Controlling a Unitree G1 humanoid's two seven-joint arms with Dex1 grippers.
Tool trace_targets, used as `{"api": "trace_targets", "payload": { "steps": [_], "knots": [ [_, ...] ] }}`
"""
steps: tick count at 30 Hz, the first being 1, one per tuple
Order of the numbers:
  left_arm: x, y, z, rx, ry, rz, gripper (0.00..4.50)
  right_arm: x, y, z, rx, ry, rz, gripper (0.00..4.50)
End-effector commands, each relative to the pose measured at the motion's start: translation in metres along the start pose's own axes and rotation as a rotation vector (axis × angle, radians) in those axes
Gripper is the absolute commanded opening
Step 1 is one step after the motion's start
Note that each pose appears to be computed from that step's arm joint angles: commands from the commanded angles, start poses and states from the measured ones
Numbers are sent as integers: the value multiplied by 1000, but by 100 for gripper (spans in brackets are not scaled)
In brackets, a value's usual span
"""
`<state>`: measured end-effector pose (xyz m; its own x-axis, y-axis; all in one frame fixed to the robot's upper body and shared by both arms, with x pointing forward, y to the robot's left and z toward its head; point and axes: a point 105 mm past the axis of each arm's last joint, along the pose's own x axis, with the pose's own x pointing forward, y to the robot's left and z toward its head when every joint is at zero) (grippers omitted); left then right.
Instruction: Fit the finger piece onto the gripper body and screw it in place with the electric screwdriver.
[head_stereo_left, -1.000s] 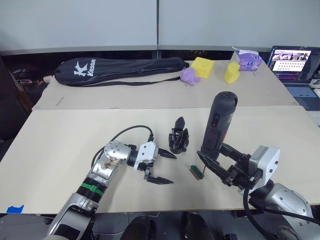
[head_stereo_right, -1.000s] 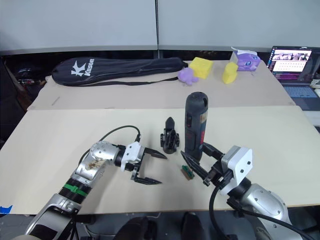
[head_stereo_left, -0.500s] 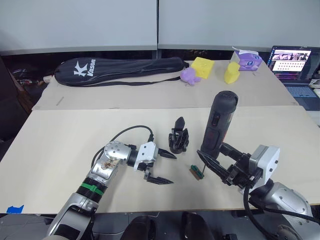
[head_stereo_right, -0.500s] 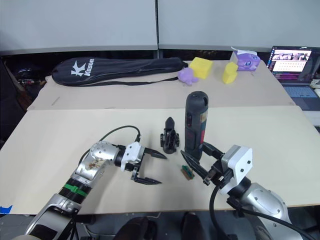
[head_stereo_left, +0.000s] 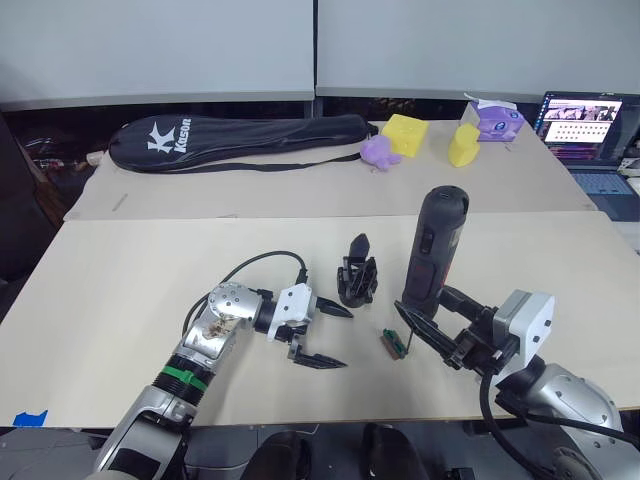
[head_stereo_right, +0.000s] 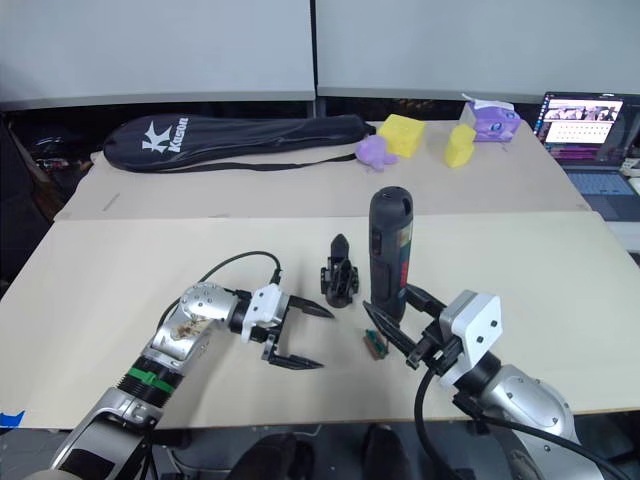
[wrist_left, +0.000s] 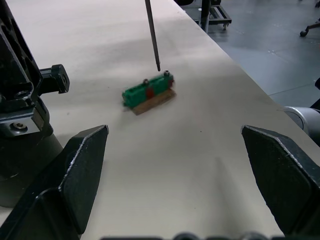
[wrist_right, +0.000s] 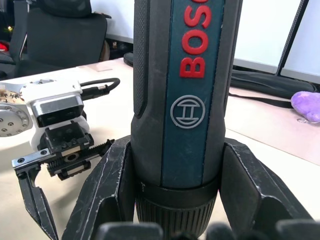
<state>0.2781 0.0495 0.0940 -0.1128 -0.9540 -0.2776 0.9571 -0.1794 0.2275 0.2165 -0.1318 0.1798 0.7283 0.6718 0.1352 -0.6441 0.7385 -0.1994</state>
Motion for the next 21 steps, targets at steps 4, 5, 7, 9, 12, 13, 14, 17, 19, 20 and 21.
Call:
{"api": "trace_targets", "payload": {
  "steps": [4,5,7,9,12,13,14,17,19,20,21],
  "knots": [
    [1,1,4,30,-13,-3,450,2,5,20,-45,-86,22,192],
    [1,1,4,30,-13,-4,450,2,5,21,-45,-87,23,192],
    [1,1,4,31,-13,-4,450,2,6,22,-44,-89,25,192],
    [1,0,3,31,-12,-3,450,1,6,24,-49,-93,29,192],
    [1,-1,2,31,-12,-6,450,0,8,30,-27,-112,43,192],
    [1,-1,2,30,-12,-6,450,0,9,32,-3,-119,51,192],
    [1,-1,2,30,-12,-7,450,0,10,32,17,-121,58,192],
    [1,-1,2,30,-14,-8,450,0,11,29,43,-108,73,192],
    [2,-1,3,31,-16,-8,450,1,12,27,47,-103,73,192],
    [3,-1,3,32,-17,-8,450,1,12,26,48,-102,73,192],
    [3,-1,4,31,-18,-8,450,2,12,25,38,-97,69,192]
  ]
}}
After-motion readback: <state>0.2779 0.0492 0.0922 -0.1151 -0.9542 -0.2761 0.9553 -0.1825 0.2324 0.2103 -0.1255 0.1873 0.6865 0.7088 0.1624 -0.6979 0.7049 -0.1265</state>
